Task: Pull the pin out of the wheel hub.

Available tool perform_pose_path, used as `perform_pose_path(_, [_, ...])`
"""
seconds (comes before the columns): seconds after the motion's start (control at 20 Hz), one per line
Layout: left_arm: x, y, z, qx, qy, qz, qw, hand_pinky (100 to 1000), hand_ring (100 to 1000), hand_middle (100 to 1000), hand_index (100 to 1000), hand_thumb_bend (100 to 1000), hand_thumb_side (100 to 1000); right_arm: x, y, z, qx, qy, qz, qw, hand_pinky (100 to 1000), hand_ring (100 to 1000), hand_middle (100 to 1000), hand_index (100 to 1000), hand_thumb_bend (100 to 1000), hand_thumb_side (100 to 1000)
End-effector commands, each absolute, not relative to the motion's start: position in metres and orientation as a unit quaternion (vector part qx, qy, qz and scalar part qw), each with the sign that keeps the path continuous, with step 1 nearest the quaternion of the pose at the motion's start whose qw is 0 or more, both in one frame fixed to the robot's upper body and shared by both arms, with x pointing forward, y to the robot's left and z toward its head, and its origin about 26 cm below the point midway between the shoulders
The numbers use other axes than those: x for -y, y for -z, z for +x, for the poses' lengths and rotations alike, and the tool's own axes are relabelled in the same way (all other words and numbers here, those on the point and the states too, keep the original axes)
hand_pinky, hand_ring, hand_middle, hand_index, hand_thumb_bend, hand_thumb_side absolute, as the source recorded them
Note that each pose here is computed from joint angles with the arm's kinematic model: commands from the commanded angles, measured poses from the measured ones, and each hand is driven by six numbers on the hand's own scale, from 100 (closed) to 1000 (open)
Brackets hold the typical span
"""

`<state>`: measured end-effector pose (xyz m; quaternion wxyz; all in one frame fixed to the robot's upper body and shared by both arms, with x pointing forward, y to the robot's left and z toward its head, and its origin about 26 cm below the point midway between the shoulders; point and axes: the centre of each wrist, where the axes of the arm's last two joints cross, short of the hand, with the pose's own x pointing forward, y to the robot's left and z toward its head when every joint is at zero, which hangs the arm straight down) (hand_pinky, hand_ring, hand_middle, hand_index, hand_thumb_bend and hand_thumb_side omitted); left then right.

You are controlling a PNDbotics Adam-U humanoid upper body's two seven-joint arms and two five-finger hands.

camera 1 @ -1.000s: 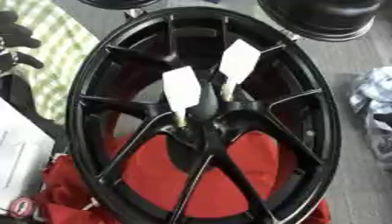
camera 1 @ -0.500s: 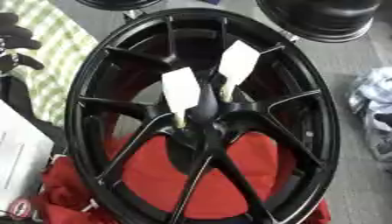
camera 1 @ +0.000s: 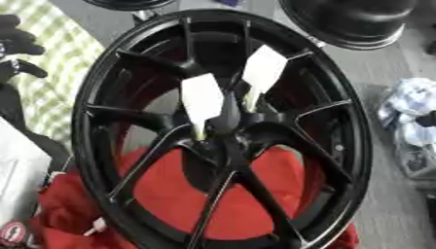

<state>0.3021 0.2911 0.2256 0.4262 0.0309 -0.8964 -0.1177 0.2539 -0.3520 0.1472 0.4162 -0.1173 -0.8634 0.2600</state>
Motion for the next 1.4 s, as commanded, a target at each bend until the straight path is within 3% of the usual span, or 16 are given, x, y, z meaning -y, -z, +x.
perform_pose_path(0.05, [-0.293, -0.234, 0.299, 0.898, 0.135, 0.030, 0.418, 531, 664, 611, 770, 100, 738, 0.357, -0.169, 0.256, 0.848, -0.350, -0.136, 0.374, 898, 805, 668, 758, 100, 251])
perform_pose_path(0.25, [-0.293, -0.234, 0.299, 0.897, 0.139, 0.033, 0.419, 532, 665, 611, 770, 100, 739, 0.363, -0.190, 0.259, 0.825, -0.433, -0.161, 0.327, 890, 805, 669, 754, 100, 223])
perform_pose_path(0.4, [-0.294, -0.234, 0.299, 0.897, 0.133, 0.034, 0.420, 531, 665, 611, 770, 100, 738, 0.384, -0.243, 0.258, 0.803, -0.502, -0.221, 0.234, 883, 803, 671, 754, 100, 207])
perform_pose_path(0.5, [-0.294, -0.233, 0.299, 0.897, 0.133, 0.034, 0.421, 531, 665, 611, 770, 100, 739, 0.384, -0.258, 0.259, 0.799, -0.516, -0.232, 0.206, 881, 801, 673, 754, 100, 202])
perform_pose_path(1.4, [-0.288, -0.238, 0.300, 0.897, 0.146, 0.026, 0.417, 531, 666, 612, 770, 100, 741, 0.350, -0.316, 0.273, 0.732, -0.640, -0.190, 0.140, 883, 801, 686, 763, 100, 214])
